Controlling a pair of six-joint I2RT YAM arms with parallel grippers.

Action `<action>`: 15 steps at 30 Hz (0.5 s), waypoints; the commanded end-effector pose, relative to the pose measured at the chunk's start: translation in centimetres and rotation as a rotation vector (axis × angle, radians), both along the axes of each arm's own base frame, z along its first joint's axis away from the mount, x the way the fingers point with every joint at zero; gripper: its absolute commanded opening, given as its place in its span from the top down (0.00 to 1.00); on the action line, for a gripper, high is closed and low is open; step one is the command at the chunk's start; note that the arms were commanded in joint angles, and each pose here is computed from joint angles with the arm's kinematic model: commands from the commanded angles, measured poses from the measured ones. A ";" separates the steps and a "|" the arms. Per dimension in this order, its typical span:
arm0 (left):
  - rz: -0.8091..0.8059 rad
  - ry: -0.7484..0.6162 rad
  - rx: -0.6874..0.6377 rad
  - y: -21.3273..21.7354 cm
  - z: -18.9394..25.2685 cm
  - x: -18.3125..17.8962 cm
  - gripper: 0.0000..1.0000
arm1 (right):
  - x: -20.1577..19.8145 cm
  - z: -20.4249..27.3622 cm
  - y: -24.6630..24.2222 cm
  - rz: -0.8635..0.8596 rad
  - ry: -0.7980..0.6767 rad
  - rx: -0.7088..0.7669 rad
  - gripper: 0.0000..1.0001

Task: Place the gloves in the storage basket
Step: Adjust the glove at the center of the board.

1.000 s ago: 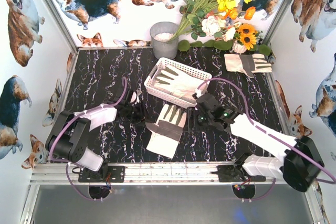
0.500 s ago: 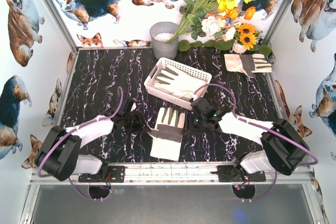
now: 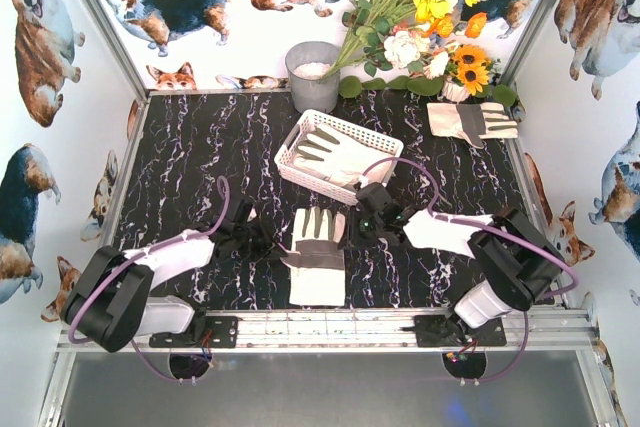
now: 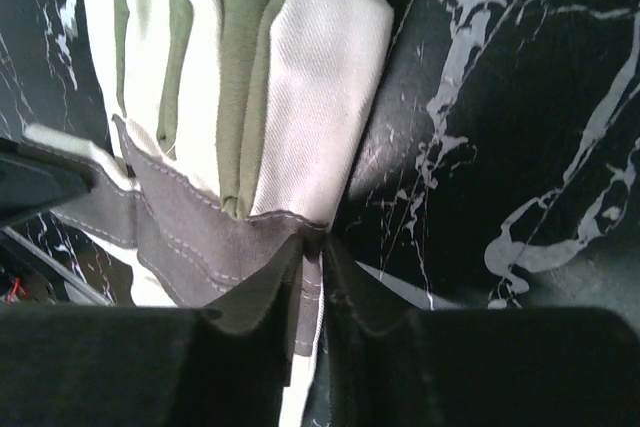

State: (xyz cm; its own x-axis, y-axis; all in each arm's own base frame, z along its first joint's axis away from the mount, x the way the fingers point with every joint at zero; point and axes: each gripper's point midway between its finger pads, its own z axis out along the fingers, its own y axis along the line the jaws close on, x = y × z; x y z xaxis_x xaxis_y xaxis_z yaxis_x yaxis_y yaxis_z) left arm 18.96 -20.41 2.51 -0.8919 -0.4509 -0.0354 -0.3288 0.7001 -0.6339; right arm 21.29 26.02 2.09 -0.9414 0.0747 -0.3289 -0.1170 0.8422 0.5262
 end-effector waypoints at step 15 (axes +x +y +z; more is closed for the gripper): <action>0.060 -0.155 0.210 3.0 4.9 2.7 0.34 | 0.0 9.8 -2.2 -0.002 -0.178 0.005 0.50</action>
State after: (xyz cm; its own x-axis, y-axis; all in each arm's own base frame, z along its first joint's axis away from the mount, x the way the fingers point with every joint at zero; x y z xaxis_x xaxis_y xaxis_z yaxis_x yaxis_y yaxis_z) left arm 20.21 -19.47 4.17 -0.8772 -0.4625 -0.1285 -0.3060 0.7450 -0.5927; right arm 21.20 24.42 4.79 -0.9184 0.0729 -0.3888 -0.1370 0.8634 0.4856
